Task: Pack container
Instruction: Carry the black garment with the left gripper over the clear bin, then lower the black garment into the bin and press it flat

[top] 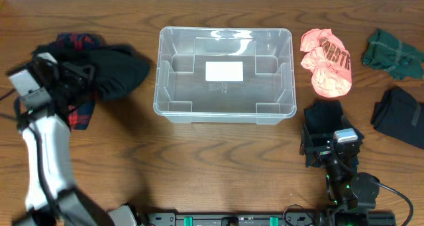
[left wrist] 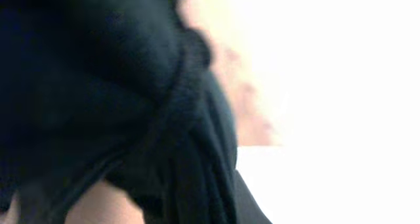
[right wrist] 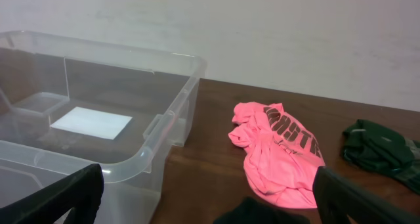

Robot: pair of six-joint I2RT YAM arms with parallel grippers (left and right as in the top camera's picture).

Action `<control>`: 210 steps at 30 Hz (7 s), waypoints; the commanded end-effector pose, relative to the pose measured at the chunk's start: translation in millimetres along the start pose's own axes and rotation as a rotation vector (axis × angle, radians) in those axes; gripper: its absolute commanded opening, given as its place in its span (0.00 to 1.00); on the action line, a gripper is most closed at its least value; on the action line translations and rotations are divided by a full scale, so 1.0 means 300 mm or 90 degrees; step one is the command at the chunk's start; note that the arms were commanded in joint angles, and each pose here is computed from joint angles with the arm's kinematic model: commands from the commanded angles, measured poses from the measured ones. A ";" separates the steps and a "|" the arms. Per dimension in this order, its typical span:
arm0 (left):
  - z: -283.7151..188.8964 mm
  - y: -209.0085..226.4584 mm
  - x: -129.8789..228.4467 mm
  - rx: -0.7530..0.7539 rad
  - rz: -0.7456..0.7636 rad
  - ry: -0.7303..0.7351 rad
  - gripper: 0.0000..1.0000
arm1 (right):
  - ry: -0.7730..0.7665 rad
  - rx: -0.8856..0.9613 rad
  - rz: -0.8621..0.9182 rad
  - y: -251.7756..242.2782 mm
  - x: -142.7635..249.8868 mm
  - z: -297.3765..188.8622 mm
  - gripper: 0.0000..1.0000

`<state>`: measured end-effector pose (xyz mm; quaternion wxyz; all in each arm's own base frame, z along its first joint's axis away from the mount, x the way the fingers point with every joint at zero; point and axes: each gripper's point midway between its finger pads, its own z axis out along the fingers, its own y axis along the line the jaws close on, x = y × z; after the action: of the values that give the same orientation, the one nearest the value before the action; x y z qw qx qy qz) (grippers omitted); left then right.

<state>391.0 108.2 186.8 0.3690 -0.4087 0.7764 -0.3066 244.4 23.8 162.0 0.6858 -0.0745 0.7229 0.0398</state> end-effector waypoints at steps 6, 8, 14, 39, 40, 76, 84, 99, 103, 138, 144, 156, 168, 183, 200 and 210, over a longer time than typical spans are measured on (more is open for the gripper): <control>-0.270 -0.346 0.059 0.157 0.040 -0.059 0.05 | -0.001 0.007 -0.007 -0.009 0.002 -0.001 0.99; -0.303 -0.397 0.091 0.179 0.036 -0.060 0.06 | -0.001 0.007 -0.007 -0.009 0.002 -0.001 0.99; -0.325 -0.512 0.213 0.211 0.036 -0.045 0.06 | -0.001 0.007 -0.007 -0.009 0.002 -0.001 0.99; 0.033 -0.727 0.783 0.159 0.058 -0.145 0.06 | -0.001 0.007 -0.007 -0.009 0.002 -0.001 0.99; 0.056 -0.722 0.798 0.158 0.045 -0.138 0.06 | -0.001 0.007 -0.007 -0.009 0.002 -0.001 0.99; 0.156 -0.769 0.993 0.223 -0.022 -0.050 0.99 | -0.001 0.007 -0.007 -0.009 0.002 -0.001 0.99; 0.146 -0.783 1.013 0.234 0.043 -0.034 0.99 | -0.001 0.007 -0.007 -0.009 0.002 -0.001 0.99; 0.170 -0.609 1.138 0.106 0.057 0.108 0.98 | -0.001 0.007 -0.007 -0.009 0.002 -0.001 0.99; 0.156 -0.621 1.161 0.112 0.020 0.142 0.98 | -0.001 0.007 -0.007 -0.009 0.002 -0.001 0.99; 0.023 -0.735 0.967 0.201 0.217 0.055 0.95 | 0.000 0.007 -0.007 -0.009 0.003 -0.001 0.99; 0.020 -0.686 1.046 0.212 0.463 0.110 0.73 | 0.000 0.008 -0.007 -0.009 0.003 -0.001 0.99; 0.041 -0.463 1.053 0.087 0.721 0.181 0.49 | 0.000 0.007 -0.007 -0.009 0.003 -0.001 0.99; -0.014 -0.597 0.916 -0.006 0.731 0.189 0.23 | 0.000 0.008 -0.007 -0.009 0.003 -0.001 0.99; 0.044 -0.488 1.058 -0.105 0.718 0.433 0.19 | 0.000 0.007 -0.007 -0.009 0.003 -0.001 0.99; 0.130 -0.349 1.216 -0.134 0.688 0.585 0.19 | 0.000 0.008 -0.007 -0.009 0.003 -0.001 0.99; 0.275 -0.255 1.298 -0.159 0.693 0.606 0.14 | 0.000 0.007 -0.007 -0.009 0.003 -0.001 0.99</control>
<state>329.8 -274.1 86.6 0.0407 0.1654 0.9761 -0.1347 244.4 23.8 162.0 0.6858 -0.0745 0.7229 0.0398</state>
